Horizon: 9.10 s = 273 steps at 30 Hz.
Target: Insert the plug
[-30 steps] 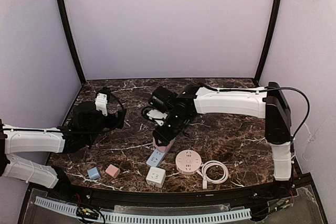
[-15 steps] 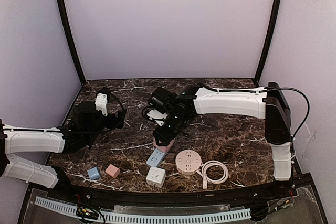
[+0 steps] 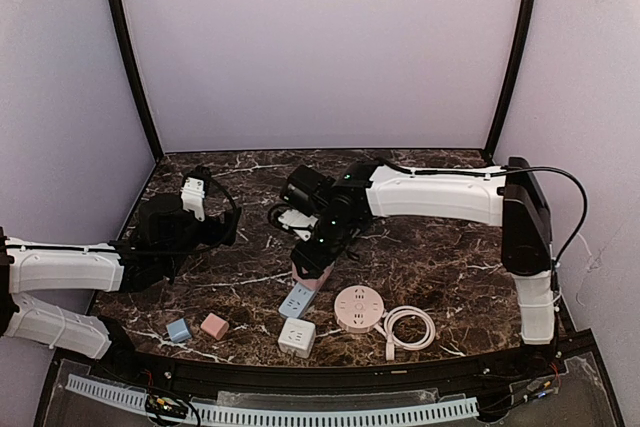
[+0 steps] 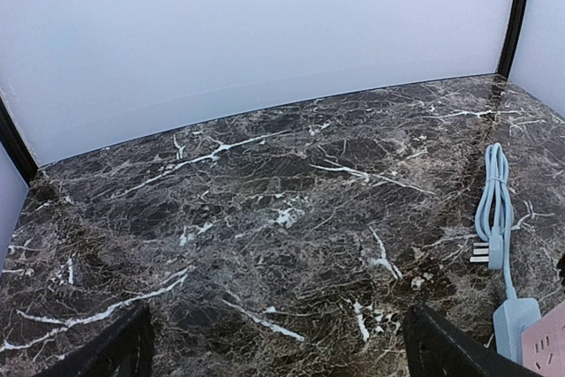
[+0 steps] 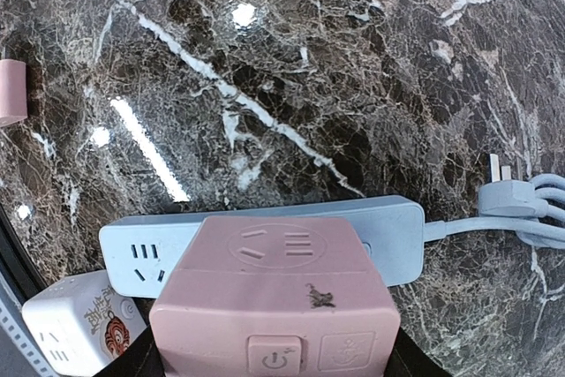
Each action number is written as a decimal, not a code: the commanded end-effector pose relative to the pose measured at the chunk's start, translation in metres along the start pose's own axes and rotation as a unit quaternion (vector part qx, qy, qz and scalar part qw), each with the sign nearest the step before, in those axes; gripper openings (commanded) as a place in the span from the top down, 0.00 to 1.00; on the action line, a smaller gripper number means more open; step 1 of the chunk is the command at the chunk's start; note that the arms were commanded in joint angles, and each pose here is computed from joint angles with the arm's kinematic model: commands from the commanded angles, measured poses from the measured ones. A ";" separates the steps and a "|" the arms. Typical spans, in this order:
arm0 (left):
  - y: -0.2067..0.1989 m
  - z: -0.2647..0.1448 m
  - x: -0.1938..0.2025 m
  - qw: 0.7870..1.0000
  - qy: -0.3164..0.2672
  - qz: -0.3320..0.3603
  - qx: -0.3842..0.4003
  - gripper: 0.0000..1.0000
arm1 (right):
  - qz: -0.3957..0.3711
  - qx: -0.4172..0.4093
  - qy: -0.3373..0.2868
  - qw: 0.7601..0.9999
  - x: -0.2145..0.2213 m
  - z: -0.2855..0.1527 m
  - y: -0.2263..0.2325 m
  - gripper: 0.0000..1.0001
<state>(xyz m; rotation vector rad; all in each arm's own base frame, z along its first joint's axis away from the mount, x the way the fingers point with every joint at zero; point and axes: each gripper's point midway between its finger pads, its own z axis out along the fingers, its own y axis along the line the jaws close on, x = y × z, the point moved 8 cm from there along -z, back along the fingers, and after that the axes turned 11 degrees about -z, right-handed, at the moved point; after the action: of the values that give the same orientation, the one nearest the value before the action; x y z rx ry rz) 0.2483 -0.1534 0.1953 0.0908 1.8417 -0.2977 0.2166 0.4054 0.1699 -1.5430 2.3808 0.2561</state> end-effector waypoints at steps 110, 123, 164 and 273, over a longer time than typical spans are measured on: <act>-0.005 0.000 0.005 0.999 0.018 -0.016 0.035 0.01 | -0.001 0.004 0.034 0.999 0.026 0.054 -0.022 0.11; -0.010 -0.011 0.003 0.995 0.056 -0.049 0.068 0.01 | 0.000 -0.012 -0.084 0.996 0.004 -0.029 -0.019 0.02; -0.160 0.009 0.048 0.893 0.402 0.073 0.191 0.02 | 0.209 0.224 -0.191 0.933 0.115 -0.110 -0.091 0.01; 0.082 -0.029 -0.034 0.964 0.080 -0.139 -0.214 0.02 | -0.106 -0.047 -0.378 0.919 -0.051 0.080 0.196 0.20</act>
<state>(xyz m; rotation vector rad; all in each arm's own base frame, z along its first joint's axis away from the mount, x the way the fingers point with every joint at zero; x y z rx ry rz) 0.2511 -0.0668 0.2235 -0.4473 2.0507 -0.0752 0.0736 0.5375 0.1075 -1.4427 1.6243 0.7393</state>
